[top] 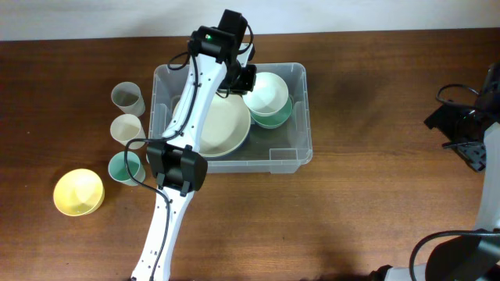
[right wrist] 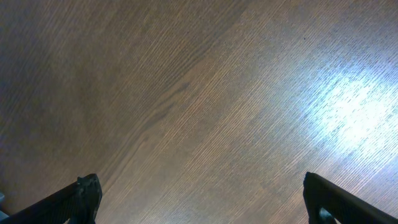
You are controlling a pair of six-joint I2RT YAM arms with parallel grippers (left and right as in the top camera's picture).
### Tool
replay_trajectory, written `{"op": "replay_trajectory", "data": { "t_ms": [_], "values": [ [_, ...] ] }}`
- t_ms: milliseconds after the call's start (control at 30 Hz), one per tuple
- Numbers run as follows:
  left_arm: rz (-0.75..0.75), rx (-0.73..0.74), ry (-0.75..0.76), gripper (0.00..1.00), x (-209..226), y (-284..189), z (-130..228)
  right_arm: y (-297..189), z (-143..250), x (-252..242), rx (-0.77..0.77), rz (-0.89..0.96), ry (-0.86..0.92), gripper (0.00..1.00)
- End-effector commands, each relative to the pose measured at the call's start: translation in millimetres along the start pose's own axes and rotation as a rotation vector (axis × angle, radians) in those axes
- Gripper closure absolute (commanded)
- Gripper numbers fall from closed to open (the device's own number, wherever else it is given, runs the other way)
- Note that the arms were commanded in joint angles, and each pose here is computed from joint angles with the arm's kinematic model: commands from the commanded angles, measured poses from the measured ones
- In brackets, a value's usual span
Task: Pack container
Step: 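Carry the white bowl right and lower it into the green bowl, then open the left gripper to release the white bowl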
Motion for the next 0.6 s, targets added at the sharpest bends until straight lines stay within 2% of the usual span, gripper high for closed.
{"op": "replay_trajectory", "data": {
  "t_ms": [0,567],
  "values": [
    [0.008,0.020,0.019,0.94,-2.9,5.9,2.5,2.7,0.3,-0.5,0.006,0.004,0.005,0.01],
    [0.008,0.031,0.049,0.94,-16.1,8.9,8.8,2.7,0.3,-0.5,0.006,0.004,0.005,0.01]
  ]
}}
Point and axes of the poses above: each gripper's point midway between its finger pads, its own y axis out along the fingers, its own x axis along the line the jaws close on, z = x × y, the point moved 10 cm from there along -y, back along the fingers, and after that the axes turned 11 degrees about -y, right-handed, at the moved point
